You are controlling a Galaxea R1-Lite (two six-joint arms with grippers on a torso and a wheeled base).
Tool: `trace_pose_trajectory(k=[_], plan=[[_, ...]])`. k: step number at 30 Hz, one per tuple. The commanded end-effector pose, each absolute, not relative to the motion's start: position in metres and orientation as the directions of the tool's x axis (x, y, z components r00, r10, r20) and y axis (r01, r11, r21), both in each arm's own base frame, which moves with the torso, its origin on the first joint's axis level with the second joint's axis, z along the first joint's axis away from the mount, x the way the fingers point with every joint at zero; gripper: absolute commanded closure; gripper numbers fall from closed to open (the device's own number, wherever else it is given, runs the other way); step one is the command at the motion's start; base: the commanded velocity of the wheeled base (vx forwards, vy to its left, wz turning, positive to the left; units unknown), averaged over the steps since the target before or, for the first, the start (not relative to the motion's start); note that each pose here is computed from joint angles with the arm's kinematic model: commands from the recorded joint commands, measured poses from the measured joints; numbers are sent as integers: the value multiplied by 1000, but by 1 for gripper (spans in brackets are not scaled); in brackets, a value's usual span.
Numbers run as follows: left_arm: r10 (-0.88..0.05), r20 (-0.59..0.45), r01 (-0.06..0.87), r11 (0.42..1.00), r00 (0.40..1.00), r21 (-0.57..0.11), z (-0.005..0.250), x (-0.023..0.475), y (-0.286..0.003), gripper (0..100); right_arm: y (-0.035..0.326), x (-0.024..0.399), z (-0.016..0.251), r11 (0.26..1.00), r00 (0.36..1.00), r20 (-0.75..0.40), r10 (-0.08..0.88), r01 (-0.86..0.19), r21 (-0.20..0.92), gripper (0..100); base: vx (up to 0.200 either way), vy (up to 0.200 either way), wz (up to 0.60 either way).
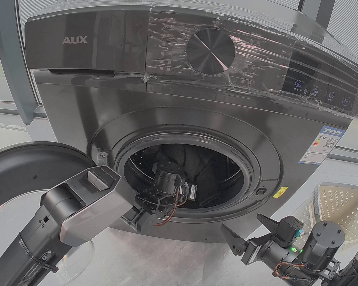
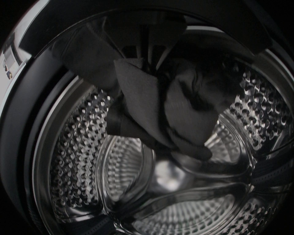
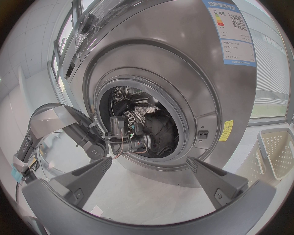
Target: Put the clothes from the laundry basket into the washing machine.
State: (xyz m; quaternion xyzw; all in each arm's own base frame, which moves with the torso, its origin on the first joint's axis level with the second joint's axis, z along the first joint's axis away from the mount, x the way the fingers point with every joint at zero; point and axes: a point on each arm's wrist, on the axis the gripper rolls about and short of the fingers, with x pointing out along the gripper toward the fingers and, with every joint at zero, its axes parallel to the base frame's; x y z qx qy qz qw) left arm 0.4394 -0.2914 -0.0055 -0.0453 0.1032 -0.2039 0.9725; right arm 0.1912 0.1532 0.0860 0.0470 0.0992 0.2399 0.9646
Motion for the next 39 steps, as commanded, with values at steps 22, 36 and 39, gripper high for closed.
trace_pose_trajectory(k=[22,36,39], plan=[[-268,41,271,947,963,-170,39,493,-266,100,153,191,86,880,865,-169,473,-454,139,0,0,0,0],[-252,40,255,954,967,-160,37,493,-266,100,153,191,85,880,864,-172,472,-454,139,0,0,0,0],[-253,41,256,954,967,-159,37,492,-267,0,153,191,85,881,865,-172,471,-452,139,0,0,0,0]])
